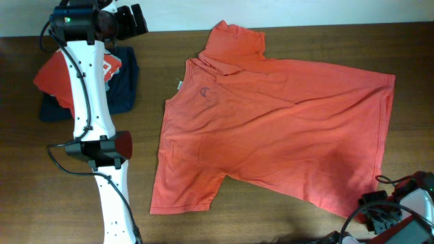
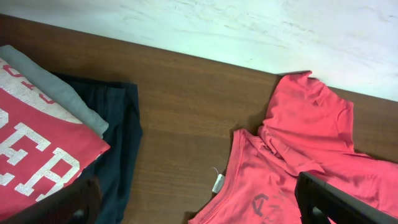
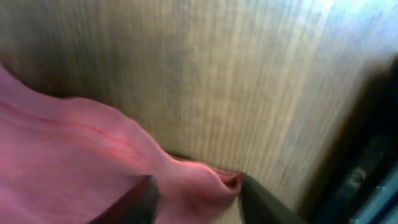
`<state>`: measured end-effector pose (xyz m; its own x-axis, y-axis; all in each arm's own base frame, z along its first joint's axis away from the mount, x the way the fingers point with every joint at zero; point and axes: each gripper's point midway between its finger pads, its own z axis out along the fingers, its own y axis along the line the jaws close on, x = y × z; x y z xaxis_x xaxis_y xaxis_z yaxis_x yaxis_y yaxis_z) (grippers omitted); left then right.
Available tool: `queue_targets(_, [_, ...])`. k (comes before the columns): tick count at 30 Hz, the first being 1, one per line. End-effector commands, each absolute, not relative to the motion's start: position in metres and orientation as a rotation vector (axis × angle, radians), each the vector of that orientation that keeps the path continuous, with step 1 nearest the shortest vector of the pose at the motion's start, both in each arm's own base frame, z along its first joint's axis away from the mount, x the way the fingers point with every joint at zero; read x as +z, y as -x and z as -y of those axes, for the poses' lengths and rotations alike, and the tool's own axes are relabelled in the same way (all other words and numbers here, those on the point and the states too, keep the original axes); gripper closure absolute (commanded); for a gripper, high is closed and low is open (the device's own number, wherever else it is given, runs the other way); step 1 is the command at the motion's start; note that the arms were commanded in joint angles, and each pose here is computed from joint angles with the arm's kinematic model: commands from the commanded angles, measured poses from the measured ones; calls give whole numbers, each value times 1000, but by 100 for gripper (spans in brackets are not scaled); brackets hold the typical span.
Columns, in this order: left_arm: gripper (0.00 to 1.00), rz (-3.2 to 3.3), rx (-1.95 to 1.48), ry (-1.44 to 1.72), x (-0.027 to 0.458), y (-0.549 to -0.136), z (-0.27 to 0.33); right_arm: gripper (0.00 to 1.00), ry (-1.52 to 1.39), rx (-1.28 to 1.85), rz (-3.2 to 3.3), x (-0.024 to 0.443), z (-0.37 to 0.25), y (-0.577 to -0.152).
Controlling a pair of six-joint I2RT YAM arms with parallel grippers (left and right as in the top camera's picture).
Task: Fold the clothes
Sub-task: 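Grasp the lower right hem corner with the right gripper, then move the left gripper to the lower left hem corner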
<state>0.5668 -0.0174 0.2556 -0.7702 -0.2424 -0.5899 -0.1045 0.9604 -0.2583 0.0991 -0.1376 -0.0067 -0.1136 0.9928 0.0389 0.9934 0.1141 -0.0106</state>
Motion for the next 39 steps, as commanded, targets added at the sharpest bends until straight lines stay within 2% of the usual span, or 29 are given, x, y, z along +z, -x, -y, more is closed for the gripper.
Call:
queue_targets(1, [1, -2445, -287, 249, 259, -565, 17, 68, 2058, -50, 2270, -21, 132, -95])
queue_targets(5, [1, -2445, -287, 249, 259, -565, 17, 68, 2058, -52, 2270, -23, 133, -96])
queue_targets(9, [1, -2445, -287, 249, 259, -565, 17, 96, 2061, -47, 2286, -23, 136, -98])
queue_targets(27, [1, -2399, -308, 247, 267, -574, 20, 95, 2084, -163, 2427, -22, 147, -127])
queue_targets(31, [1, -2473, -327, 258, 257, -559, 22, 94, 2080, -187, 2454, -21, 147, -133])
queue_targets(35, [1, -2660, -334, 368, 231, -519, 23, 92, 2025, -185, 2515, -21, 143, -142])
queue_targets(39, [1, -2670, -494, 255, 237, -515, 47, 85, 1946, -181, 2592, -21, 137, -154])
